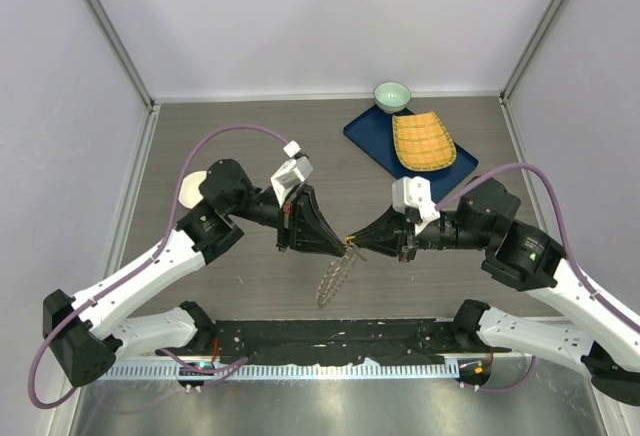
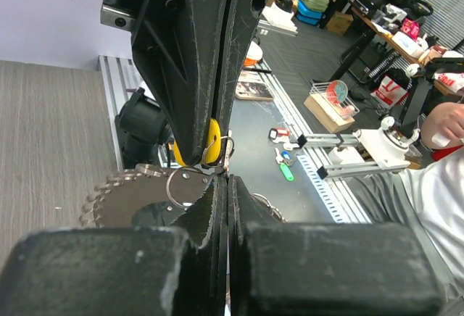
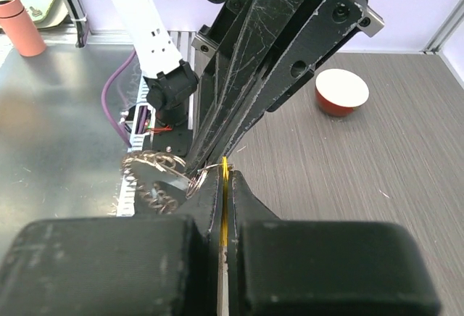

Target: Remove the keys from the keyring

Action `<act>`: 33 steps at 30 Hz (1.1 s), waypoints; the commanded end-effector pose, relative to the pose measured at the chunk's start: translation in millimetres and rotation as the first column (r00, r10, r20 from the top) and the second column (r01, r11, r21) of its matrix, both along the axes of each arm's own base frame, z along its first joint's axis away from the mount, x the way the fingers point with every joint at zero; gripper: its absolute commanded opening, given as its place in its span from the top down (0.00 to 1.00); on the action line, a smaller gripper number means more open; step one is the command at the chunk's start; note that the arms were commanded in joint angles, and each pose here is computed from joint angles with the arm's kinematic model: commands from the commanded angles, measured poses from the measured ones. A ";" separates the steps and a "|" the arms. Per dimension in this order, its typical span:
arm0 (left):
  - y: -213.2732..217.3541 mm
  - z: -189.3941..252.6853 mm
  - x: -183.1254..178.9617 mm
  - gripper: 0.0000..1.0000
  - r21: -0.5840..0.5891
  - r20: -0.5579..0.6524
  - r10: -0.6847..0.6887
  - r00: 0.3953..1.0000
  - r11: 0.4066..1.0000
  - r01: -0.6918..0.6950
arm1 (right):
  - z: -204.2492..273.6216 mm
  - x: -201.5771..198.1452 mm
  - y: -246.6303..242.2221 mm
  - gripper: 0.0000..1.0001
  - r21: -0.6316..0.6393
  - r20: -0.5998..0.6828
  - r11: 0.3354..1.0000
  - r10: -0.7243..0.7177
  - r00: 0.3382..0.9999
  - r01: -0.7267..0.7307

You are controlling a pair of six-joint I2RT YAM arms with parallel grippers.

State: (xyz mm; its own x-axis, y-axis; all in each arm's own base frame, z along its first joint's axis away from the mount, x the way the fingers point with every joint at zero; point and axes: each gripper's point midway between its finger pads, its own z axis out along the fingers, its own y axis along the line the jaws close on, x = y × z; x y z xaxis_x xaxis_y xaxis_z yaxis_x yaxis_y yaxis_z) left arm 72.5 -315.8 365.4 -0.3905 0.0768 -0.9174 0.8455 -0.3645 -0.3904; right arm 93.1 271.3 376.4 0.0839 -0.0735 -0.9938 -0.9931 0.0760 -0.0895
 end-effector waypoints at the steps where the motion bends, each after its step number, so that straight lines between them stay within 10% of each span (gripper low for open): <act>1: -2.1 12.6 4.7 1.00 -0.063 0.059 0.066 0.996 0.996 -0.062 | 5.9 11.4 -3.4 0.99 0.034 0.042 0.997 -0.066 0.997 0.065; 33: 2.4 15.6 60.3 1.00 -0.140 0.072 0.462 0.884 0.882 -0.449 | -21.7 22.4 -14.4 0.99 0.073 -0.057 0.978 -0.189 0.980 0.193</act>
